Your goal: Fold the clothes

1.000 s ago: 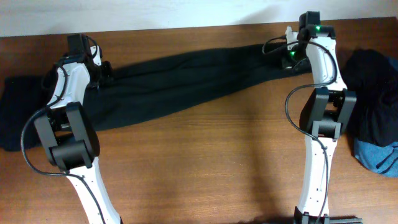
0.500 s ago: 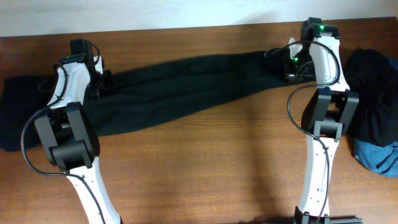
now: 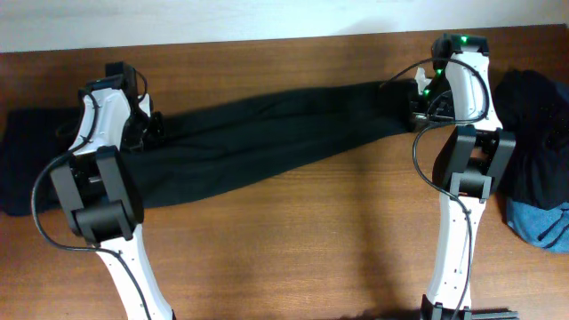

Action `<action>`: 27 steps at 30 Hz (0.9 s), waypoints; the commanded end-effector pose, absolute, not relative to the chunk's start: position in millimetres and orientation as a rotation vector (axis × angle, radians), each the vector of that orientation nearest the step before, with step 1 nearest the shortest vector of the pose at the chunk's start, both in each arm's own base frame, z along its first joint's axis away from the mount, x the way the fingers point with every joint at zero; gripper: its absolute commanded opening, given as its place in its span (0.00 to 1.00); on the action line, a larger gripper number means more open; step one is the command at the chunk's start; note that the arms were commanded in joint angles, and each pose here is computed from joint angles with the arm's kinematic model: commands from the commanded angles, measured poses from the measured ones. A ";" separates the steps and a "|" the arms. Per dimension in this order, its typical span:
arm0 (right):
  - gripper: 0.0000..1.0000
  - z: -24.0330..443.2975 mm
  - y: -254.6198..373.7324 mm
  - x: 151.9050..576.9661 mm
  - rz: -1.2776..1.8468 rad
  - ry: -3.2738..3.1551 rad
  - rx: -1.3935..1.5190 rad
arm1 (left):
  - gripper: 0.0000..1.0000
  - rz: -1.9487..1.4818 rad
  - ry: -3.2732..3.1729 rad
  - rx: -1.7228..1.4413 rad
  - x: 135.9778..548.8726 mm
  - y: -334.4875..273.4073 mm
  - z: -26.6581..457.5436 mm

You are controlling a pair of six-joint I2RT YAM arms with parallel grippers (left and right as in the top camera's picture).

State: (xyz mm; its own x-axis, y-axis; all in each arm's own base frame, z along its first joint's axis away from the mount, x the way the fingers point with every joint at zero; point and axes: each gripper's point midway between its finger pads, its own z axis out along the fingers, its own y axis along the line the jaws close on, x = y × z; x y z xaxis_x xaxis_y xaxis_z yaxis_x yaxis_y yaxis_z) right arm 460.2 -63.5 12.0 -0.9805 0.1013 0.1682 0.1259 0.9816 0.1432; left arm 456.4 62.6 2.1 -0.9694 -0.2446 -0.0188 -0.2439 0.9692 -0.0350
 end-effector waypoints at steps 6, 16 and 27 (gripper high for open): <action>0.04 79.4 -52.0 497.7 -0.229 -3.221 -0.124 | 0.03 -0.042 3.146 -0.418 444.5 57.0 -4.4; 0.04 67.0 -65.7 542.6 -0.093 -3.381 -0.112 | 0.04 -0.041 3.112 -0.413 452.9 58.2 -4.5; 0.04 23.6 -79.6 547.4 -0.033 -3.343 -0.138 | 0.04 -0.003 3.088 -0.367 459.6 63.4 -4.4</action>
